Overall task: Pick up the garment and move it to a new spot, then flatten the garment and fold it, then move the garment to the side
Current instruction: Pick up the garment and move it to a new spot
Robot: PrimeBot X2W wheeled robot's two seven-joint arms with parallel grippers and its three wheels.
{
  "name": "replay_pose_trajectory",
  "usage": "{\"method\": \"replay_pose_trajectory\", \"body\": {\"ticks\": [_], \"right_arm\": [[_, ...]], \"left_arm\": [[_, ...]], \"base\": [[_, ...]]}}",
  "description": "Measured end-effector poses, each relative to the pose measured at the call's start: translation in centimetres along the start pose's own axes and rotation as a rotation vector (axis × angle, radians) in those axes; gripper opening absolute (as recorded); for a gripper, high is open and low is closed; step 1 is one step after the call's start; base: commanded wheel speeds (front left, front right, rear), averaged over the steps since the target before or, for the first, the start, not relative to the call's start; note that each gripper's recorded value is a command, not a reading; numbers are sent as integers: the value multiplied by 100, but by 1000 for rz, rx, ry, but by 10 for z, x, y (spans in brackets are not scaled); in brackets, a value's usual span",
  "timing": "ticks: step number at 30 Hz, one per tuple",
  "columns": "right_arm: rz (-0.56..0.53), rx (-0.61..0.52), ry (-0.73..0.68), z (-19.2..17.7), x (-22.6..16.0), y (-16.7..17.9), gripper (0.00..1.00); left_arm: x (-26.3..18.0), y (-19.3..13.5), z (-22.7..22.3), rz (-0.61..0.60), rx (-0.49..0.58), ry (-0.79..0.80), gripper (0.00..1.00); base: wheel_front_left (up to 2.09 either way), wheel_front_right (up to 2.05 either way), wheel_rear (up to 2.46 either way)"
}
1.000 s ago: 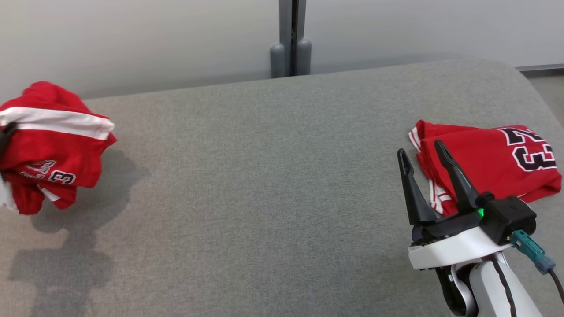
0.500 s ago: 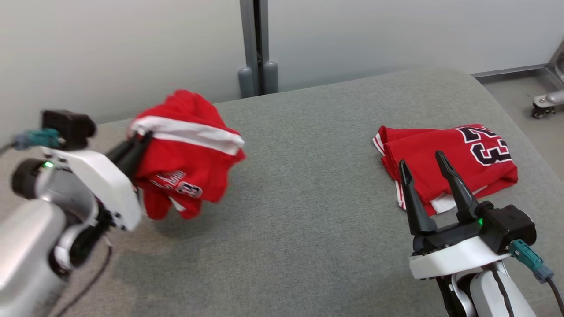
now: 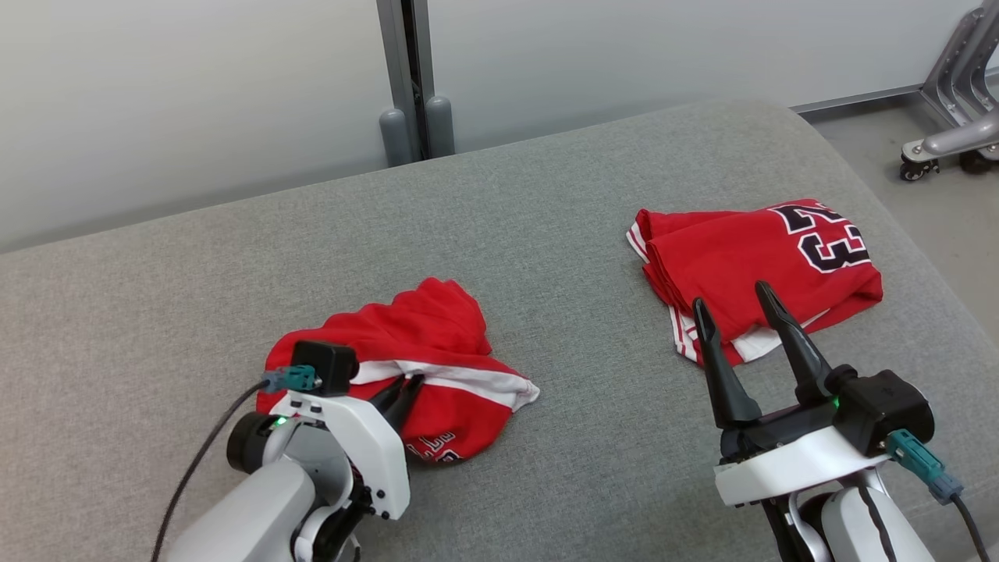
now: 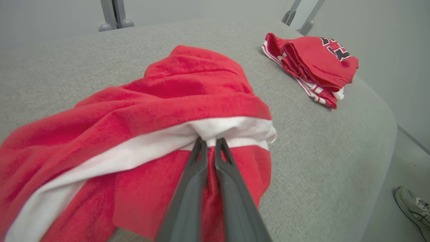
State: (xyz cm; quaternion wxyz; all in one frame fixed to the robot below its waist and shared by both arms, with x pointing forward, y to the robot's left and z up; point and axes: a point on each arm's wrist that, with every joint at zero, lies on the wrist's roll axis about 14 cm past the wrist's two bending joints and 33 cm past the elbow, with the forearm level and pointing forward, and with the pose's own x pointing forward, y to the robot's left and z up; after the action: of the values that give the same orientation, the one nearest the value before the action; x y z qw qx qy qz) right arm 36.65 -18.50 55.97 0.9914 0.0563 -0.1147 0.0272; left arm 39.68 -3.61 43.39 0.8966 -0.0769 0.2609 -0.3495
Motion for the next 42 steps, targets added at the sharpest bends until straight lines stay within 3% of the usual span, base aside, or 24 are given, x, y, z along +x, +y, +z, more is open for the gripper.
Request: {"method": "replay_pose_trajectory", "body": {"ticks": [1, 2, 3, 4, 18, 30, 42], "right_arm": [[0, 0, 2, -1, 0, 0, 100], [2, 0, 4, -1, 0, 1, 100], [2, 1, 6, -2, -1, 1, 100], [4, 2, 7, -2, -1, 2, 100], [41, 15, -12, 2, 6, 13, 100], [82, 34, -2, -2, 9, 29, 100], [60, 82, 35, -15, -6, 26, 100]], "left_arm": [[2, -1, -4, -1, -3, 1, 0], [4, -2, -7, -5, -4, 3, 18], [5, -4, -10, -10, -8, 10, 80], [6, -4, -13, -12, -10, 15, 100], [-15, 17, 40, 32, 25, -195, 100], [-93, 82, 90, 243, 55, -464, 100], [-179, 116, 83, 482, 27, -620, 100]], "base": [[0, 0, 0], [0, 0, 0], [0, 0, 0], [0, 0, 0], [0, 0, 0], [0, 0, 0], [0, 0, 0]]}}
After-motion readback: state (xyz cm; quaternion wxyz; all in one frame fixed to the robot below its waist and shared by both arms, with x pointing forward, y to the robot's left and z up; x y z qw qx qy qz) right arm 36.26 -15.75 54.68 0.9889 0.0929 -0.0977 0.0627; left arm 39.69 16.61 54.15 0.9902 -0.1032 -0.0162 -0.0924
